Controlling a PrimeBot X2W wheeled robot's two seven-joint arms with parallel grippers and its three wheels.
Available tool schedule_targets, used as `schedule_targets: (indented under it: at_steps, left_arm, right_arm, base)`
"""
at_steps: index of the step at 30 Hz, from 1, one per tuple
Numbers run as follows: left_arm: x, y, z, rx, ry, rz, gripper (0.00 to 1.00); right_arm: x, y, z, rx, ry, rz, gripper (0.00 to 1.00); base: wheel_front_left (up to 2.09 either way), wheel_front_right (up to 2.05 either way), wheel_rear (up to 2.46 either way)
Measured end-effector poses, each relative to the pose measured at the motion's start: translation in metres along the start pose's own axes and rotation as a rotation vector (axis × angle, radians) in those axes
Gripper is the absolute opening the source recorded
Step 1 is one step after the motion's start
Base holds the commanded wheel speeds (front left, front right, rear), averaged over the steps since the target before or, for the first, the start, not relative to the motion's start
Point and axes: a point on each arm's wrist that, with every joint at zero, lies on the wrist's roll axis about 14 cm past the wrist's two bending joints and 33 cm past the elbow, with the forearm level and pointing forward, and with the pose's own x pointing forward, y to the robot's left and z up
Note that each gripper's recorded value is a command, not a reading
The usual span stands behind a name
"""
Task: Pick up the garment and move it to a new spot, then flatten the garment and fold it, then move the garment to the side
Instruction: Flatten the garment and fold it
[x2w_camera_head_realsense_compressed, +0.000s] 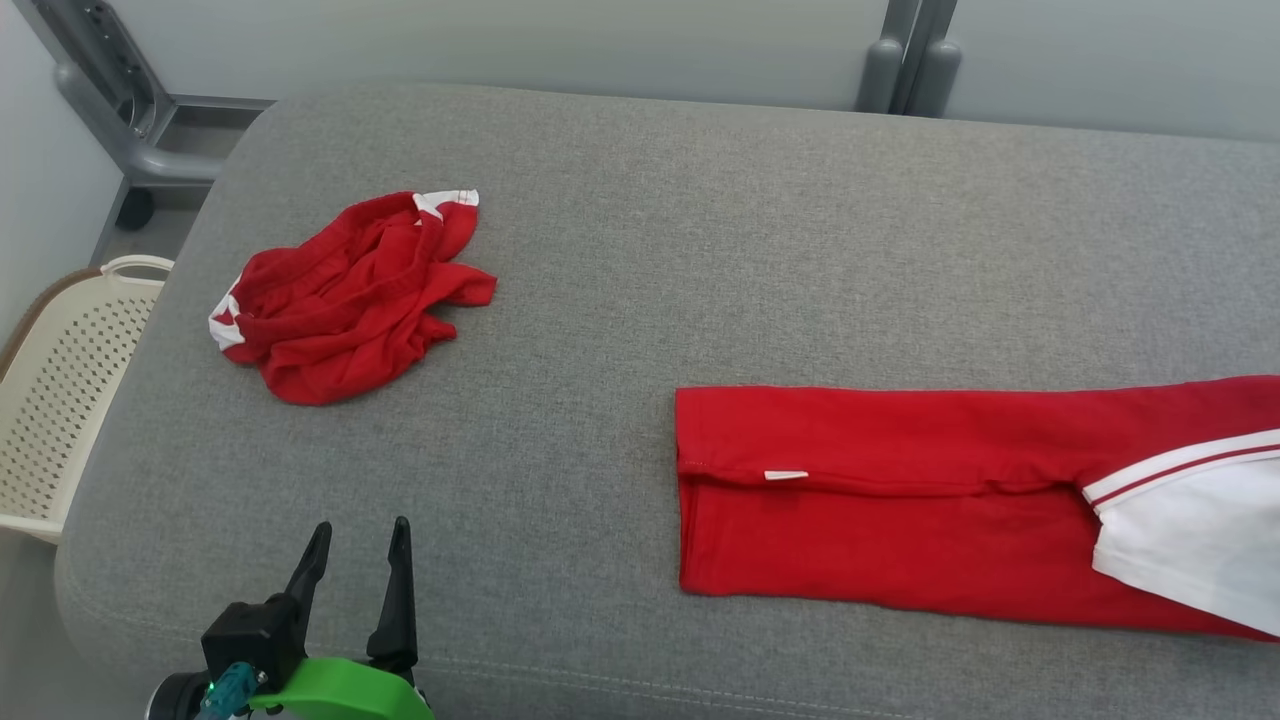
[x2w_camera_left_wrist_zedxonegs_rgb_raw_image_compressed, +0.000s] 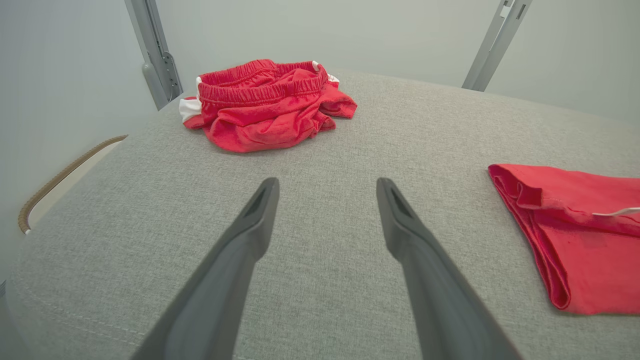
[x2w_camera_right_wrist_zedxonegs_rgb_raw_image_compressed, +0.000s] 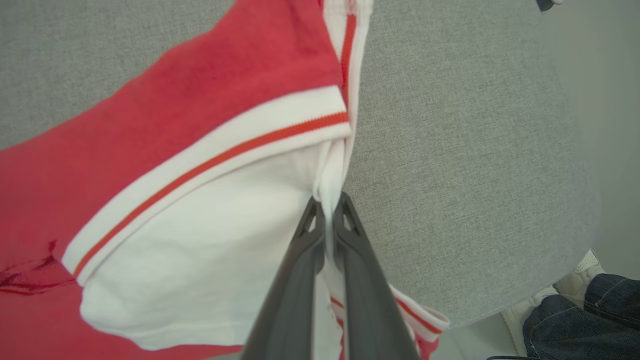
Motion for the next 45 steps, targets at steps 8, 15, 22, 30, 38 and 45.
schedule_targets:
  at_steps: [8,15,22,30,38,45]
  left_arm:
    - [-0.001,-0.003,0.002,-0.010,-0.010,-0.005,1.00]
    - [-0.005,-0.005,0.003,-0.013,-0.018,-0.012,1.00]
    - [-0.009,-0.006,0.005,-0.014,-0.029,-0.016,1.00]
    - [-0.015,-0.007,0.001,-0.023,-0.022,-0.017,1.00]
    - [-0.023,0.000,-0.001,-0.033,-0.025,0.012,1.00]
    - [-0.023,0.004,-0.003,-0.045,-0.020,0.031,1.00]
  right_arm:
    - [-0.021,0.033,-0.006,-0.059,0.029,0.100,0.00]
    - [-0.050,0.095,0.000,-0.193,-0.005,0.267,0.00]
    - [-0.070,0.173,-0.013,-0.301,0.008,0.464,0.00]
    - [-0.070,0.227,-0.033,-0.361,0.068,0.576,0.00]
    - [-0.067,0.272,-0.037,-0.389,0.091,0.667,0.00]
    - [-0.069,0.311,-0.047,-0.445,0.125,0.756,0.00]
  base:
    - [0.00,0.00,0.00]
    - [0.00,0.00,0.00]
    - [0.00,0.00,0.00]
    - [0.00,0.00,0.00]
    - [0.00,0.00,0.00]
    - [0.00,0.00,0.00]
